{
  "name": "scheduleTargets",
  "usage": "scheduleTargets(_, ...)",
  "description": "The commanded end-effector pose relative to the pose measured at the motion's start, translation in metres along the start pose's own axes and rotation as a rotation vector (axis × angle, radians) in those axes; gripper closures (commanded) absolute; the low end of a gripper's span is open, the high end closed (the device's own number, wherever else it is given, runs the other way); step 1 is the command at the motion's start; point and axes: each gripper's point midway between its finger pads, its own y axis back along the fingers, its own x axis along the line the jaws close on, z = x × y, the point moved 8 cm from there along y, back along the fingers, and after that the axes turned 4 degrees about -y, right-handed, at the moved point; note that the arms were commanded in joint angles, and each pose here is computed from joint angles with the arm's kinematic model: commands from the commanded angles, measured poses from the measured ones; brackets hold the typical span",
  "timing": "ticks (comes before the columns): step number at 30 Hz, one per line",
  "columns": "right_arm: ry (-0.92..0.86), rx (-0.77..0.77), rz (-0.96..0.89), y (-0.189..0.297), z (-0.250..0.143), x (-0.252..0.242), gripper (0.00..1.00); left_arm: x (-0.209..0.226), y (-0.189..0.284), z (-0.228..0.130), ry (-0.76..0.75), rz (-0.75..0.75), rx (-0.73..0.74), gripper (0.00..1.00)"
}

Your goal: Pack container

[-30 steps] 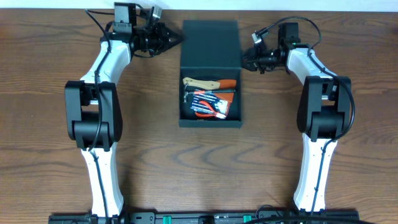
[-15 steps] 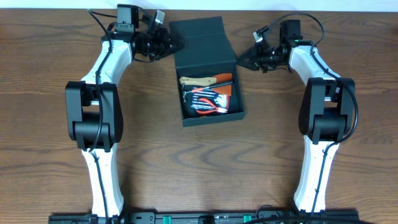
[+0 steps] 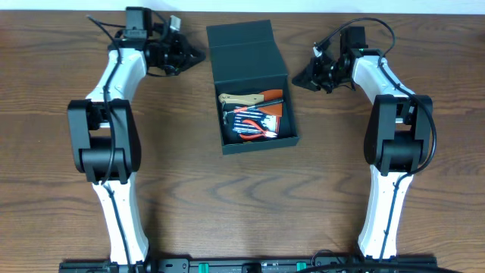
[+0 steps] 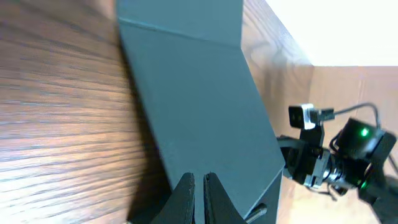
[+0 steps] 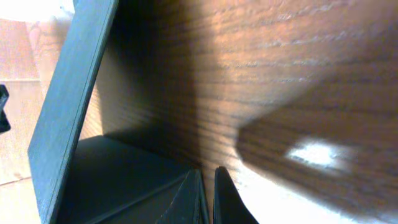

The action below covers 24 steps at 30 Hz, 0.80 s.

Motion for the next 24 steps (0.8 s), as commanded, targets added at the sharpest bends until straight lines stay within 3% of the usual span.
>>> scheduleTargets(1,-0.005,-0.026,0.001,0.005,0.003,0.011,0.99,0.012,-0.005,0.002,0.064,-0.004,0.008,0.94)
scheduleTargets(11,-0.053,0.021,0.144,-0.022,0.006,-0.002,0.99,0.035,-0.028,0.004,0.180,-0.124,0.048,0.94)
scheduleTargets(24,-0.073,0.034,0.303,-0.038,0.015,-0.004,0.99,0.058,-0.046,0.001,0.313,-0.168,0.080,0.94)
